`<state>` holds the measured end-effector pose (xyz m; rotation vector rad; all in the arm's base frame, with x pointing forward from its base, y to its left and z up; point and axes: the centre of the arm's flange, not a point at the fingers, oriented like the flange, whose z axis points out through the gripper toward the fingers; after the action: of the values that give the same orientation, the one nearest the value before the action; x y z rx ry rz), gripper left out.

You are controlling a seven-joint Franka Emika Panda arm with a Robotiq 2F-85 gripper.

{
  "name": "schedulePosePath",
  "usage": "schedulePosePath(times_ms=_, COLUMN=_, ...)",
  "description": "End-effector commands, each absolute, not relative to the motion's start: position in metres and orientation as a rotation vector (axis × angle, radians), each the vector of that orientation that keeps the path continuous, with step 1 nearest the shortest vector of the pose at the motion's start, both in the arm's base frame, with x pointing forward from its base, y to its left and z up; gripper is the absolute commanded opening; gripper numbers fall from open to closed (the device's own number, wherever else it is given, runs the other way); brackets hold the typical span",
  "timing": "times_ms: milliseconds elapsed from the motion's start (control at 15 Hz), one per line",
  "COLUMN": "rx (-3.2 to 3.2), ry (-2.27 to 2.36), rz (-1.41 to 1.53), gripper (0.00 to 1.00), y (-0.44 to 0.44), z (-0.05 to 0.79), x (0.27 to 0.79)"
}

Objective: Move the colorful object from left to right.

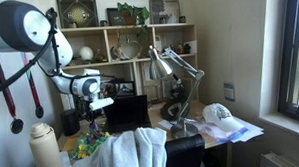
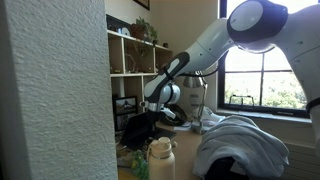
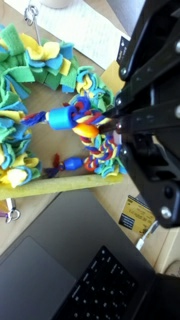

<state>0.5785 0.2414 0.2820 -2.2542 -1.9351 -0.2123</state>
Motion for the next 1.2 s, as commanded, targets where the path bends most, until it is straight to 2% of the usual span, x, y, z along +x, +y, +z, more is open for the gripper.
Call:
schedulePosePath(times_ms=0, rx=-2.264, ry=-1.928, rz=-0.270, gripper=0.03, y=0.229, z=0.330, x=0.558)
schedulePosePath(times_ms=333, rx=-2.329, ry=-1.835, rz=-0.436, gripper=0.02, y=0.213, z=0.386, x=0.560)
schedulePosePath(times_ms=733, rx=-2.513, ry=-1.627, rz=-0.609, gripper=0.02, y=0.143, z=0.435, x=0.585)
schedulePosePath(times_ms=1133, rx=-2.792, ry=-1.423, rz=-0.685, gripper=0.02, y=0.040, z=0.419, x=0.623)
